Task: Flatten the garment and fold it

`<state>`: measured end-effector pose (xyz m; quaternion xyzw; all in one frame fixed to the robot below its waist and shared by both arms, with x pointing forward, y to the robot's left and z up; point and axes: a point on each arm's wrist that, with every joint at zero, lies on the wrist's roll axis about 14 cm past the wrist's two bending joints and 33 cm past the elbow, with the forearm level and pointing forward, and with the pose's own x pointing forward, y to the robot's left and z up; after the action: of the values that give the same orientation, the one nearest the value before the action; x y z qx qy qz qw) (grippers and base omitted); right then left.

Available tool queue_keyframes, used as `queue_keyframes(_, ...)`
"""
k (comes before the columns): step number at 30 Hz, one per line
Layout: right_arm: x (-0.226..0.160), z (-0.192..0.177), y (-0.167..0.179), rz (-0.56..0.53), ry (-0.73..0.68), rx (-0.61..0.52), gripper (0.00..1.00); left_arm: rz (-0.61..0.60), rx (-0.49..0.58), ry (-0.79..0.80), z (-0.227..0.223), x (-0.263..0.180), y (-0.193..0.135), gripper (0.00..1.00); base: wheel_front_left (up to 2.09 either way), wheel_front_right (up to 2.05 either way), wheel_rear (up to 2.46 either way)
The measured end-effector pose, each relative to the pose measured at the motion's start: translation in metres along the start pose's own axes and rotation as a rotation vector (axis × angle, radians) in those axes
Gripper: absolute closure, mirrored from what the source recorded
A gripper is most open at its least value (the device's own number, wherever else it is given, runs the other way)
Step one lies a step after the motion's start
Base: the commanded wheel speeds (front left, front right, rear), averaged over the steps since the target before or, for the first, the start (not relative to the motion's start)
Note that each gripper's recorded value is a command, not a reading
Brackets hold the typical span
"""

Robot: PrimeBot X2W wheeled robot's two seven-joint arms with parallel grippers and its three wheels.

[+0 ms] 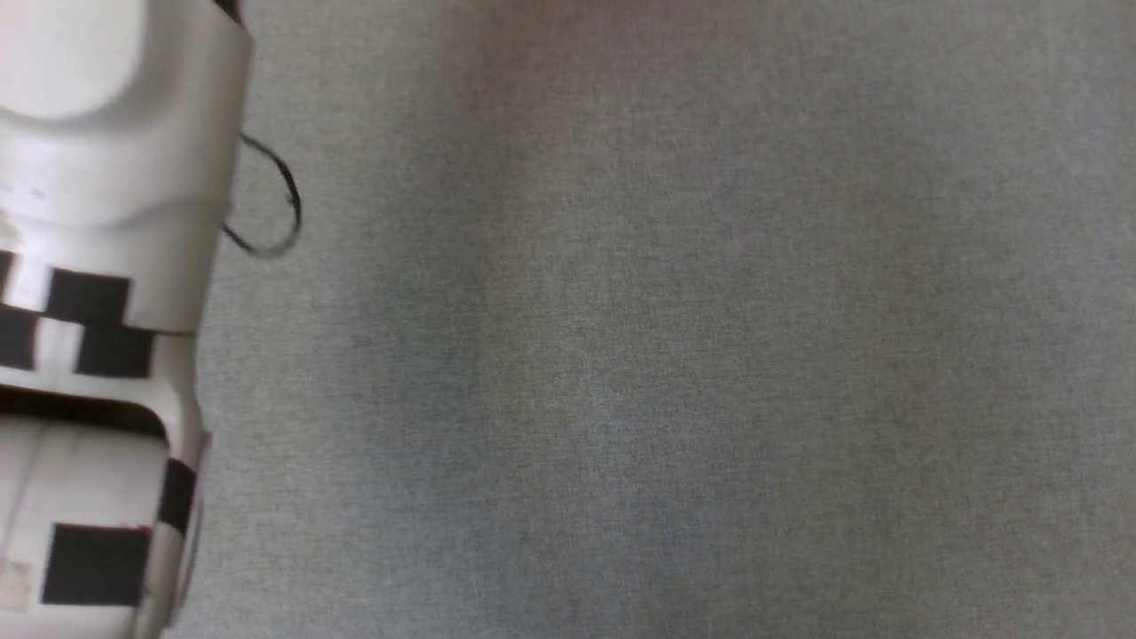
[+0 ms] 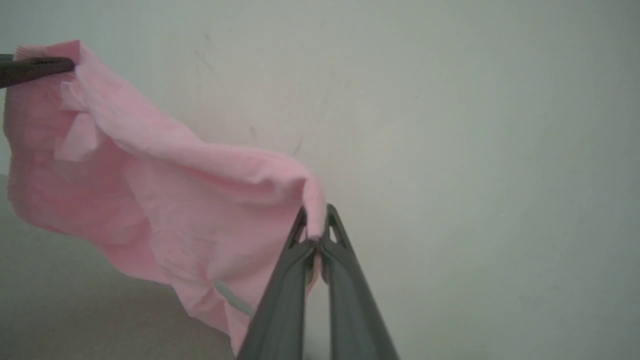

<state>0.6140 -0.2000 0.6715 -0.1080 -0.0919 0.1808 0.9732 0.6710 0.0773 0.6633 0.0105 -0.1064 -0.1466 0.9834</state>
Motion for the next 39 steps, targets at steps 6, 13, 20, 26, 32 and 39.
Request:
queue_keyframes(6,-0.02,-0.094,0.032,0.053,0.183,0.089,1.0,0.014,-0.068,0.125,-0.088,-0.021,-0.008,1.0,0.0,0.0,0.0)
queue_keyframes(13,-0.076,-0.14,0.071,0.093,0.269,0.219,1.0,0.068,-0.158,0.236,-0.15,-0.089,-0.012,1.0,0.0,0.0,0.0)
queue_keyframes(20,-0.15,-0.142,0.093,0.106,0.315,0.286,1.0,0.04,-0.187,0.341,-0.17,-0.184,-0.039,1.0,0.0,0.0,0.0)
queue_keyframes(26,-0.209,-0.13,0.1,0.083,0.365,0.309,1.0,-0.008,-0.185,0.414,-0.146,-0.252,-0.061,1.0,0.0,0.0,0.0)
queue_keyframes(32,-0.261,-0.12,0.109,0.046,0.449,0.311,1.0,-0.01,-0.189,0.461,-0.114,-0.301,-0.071,1.0,0.0,0.0,0.0)
queue_keyframes(39,-0.309,-0.113,0.134,0.019,0.588,0.33,1.0,-0.001,-0.239,0.566,-0.105,-0.344,-0.086,1.0,0.0,0.0,0.0)
